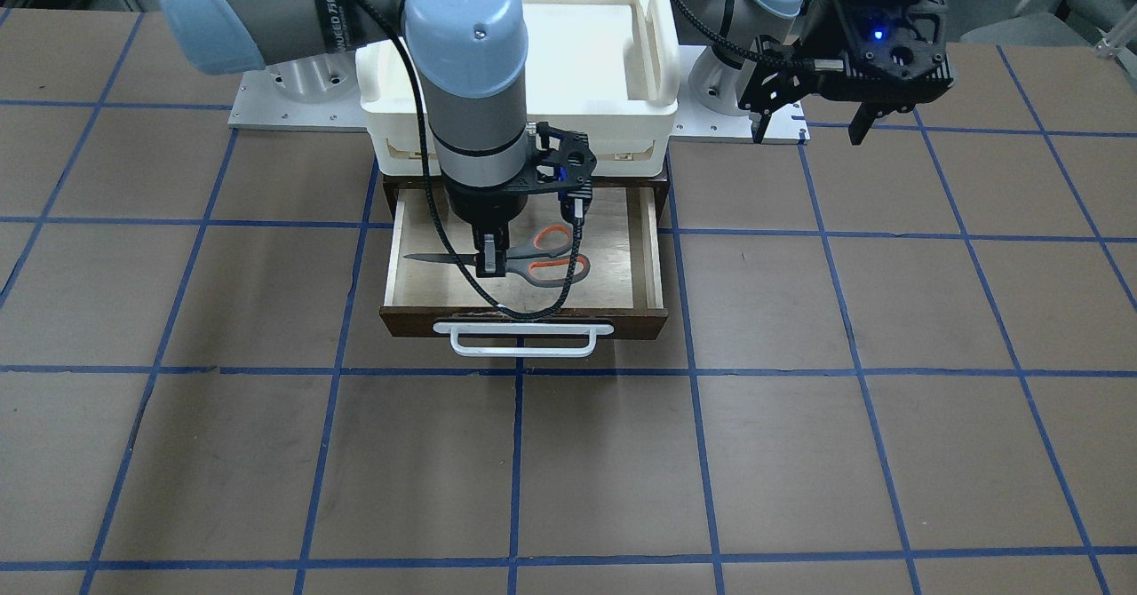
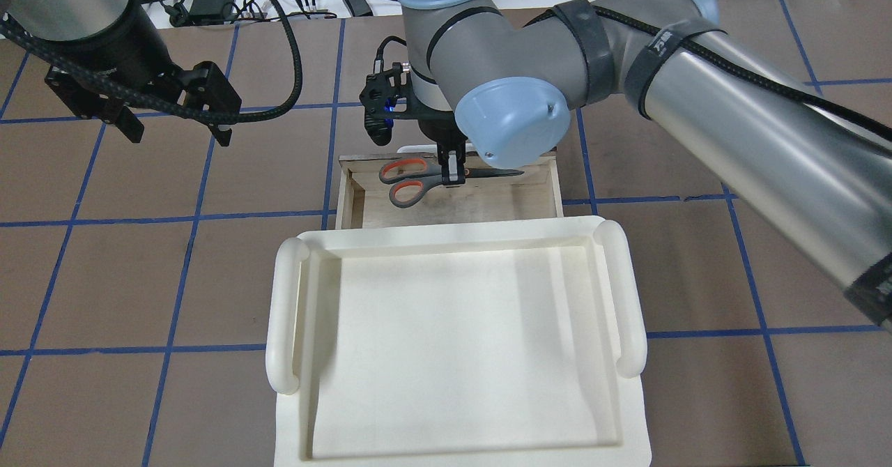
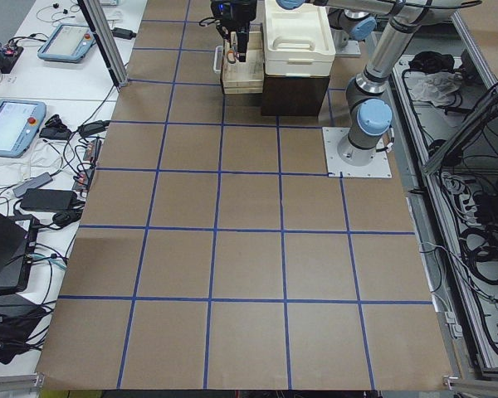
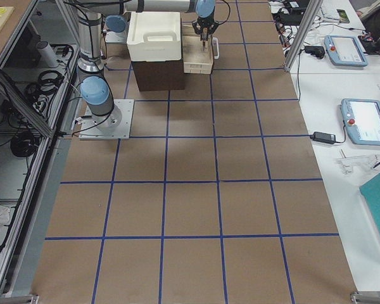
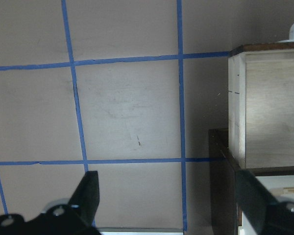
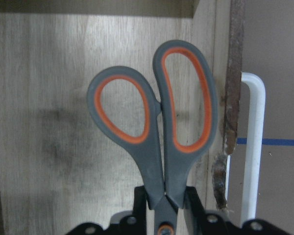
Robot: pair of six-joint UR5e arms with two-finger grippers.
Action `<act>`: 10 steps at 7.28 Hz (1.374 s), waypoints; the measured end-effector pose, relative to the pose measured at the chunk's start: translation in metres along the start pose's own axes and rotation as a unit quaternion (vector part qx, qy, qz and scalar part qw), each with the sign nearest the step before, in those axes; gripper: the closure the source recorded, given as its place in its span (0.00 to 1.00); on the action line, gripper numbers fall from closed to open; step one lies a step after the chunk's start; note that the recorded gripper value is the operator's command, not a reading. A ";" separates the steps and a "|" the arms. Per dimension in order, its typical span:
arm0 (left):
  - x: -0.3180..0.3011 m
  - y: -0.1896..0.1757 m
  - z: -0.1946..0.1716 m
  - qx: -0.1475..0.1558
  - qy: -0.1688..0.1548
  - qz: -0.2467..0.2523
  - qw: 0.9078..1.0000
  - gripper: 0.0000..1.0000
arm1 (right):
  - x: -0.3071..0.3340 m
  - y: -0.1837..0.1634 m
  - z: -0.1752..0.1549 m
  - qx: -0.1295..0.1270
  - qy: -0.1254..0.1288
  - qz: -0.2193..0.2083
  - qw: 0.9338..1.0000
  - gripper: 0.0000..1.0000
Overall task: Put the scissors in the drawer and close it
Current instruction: 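Carry the scissors with the right gripper over the open drawer, then lower the scissors into the drawer and open the right gripper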
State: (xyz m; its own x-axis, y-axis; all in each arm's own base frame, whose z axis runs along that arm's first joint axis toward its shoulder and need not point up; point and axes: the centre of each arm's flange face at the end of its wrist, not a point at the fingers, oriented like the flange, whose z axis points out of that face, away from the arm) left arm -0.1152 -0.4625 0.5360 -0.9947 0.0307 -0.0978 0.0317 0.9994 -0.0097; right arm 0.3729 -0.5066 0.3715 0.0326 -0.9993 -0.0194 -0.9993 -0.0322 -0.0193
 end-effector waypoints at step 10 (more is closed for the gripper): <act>-0.002 0.007 -0.004 0.007 -0.009 0.009 1.000 0.00 | -0.011 -0.001 0.029 0.003 -0.020 0.062 0.998 0.00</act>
State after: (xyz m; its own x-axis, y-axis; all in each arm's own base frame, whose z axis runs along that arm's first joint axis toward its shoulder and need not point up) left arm -0.1137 -0.4551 0.5398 -0.9922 0.0486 -0.1151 0.0515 0.9984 -0.0219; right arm 0.3739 -0.4951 0.3430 -0.0908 -0.9940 -0.0611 -0.9955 0.0922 -0.0202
